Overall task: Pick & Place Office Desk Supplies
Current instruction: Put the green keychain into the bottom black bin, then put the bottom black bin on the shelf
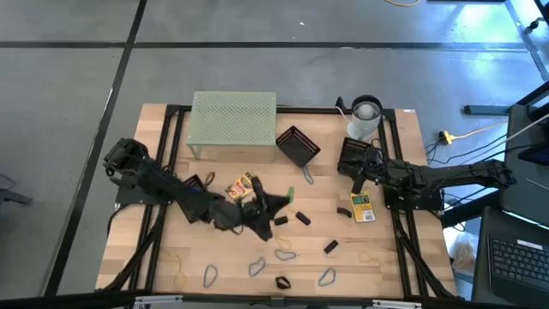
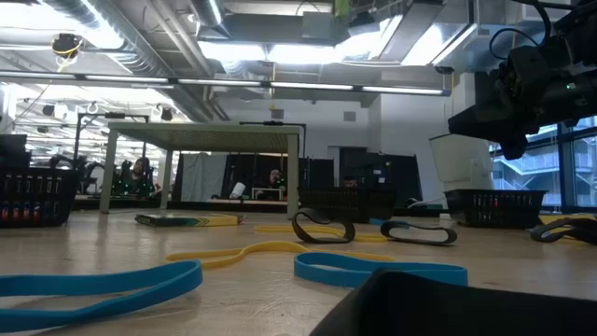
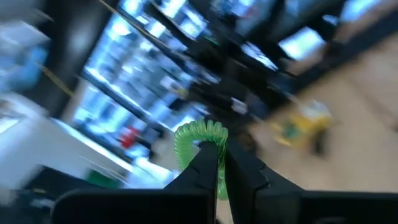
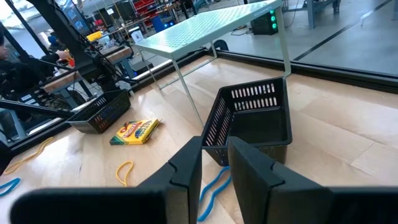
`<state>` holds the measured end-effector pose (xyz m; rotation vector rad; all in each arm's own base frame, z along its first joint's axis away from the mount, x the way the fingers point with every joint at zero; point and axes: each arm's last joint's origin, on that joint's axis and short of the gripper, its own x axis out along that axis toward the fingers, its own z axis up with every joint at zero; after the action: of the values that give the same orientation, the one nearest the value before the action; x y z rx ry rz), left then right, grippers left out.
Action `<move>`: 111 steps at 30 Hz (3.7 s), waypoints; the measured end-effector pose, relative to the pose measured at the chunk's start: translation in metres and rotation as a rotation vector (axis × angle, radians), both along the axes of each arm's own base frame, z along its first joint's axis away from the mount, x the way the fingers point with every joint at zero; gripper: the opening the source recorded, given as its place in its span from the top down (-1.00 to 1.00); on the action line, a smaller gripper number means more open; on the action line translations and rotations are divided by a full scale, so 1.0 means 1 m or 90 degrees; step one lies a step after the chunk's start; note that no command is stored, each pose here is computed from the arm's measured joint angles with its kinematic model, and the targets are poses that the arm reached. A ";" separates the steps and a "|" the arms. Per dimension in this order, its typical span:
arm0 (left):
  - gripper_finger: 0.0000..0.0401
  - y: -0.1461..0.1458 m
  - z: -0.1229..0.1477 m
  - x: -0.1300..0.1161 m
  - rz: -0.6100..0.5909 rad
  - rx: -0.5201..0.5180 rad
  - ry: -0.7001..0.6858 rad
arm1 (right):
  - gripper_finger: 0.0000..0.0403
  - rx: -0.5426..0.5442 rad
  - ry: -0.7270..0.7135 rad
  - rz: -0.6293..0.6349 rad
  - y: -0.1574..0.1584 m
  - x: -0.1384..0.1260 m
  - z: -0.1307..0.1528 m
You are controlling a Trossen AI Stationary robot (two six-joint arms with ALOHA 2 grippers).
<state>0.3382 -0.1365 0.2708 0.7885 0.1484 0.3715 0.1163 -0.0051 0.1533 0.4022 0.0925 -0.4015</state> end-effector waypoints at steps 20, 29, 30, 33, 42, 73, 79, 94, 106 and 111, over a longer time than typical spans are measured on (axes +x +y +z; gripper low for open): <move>0.95 0.057 0.038 -0.007 0.210 -0.205 -0.184 | 0.59 0.000 0.000 0.001 0.000 0.000 0.000; 0.97 0.065 0.016 -0.006 0.246 -0.357 -0.180 | 0.59 0.000 0.000 0.002 0.000 0.000 0.000; 0.97 0.066 0.014 -0.005 0.221 -0.385 -0.176 | 0.59 0.000 0.000 0.001 0.000 0.000 0.000; 0.96 0.067 0.005 -0.003 0.151 -0.475 -0.129 | 0.59 0.000 0.000 0.001 0.000 0.000 0.000; 0.96 0.070 -0.014 -0.044 0.197 -0.806 0.134 | 0.59 -0.001 0.001 -0.001 0.000 0.000 0.000; 0.42 0.061 -0.037 -0.167 0.671 -0.780 0.473 | 0.59 0.000 0.000 0.000 0.000 0.000 0.000; 0.23 0.057 -0.038 -0.153 0.566 -0.844 0.501 | 0.59 0.000 0.000 0.000 0.000 0.000 0.000; 0.19 0.047 -0.038 -0.145 0.466 -0.828 0.476 | 0.59 0.000 0.000 0.000 0.000 0.000 0.000; 0.11 0.034 -0.070 -0.132 0.520 -0.746 0.560 | 0.59 0.000 0.000 0.002 0.000 0.000 0.000; 0.14 0.032 -0.084 -0.126 0.538 -0.733 0.619 | 0.59 -0.001 0.001 0.002 0.000 0.000 0.000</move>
<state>0.2120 -0.1042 0.1871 -0.3583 1.4949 0.5685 0.1163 -0.0050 0.1532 0.4009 0.0938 -0.3990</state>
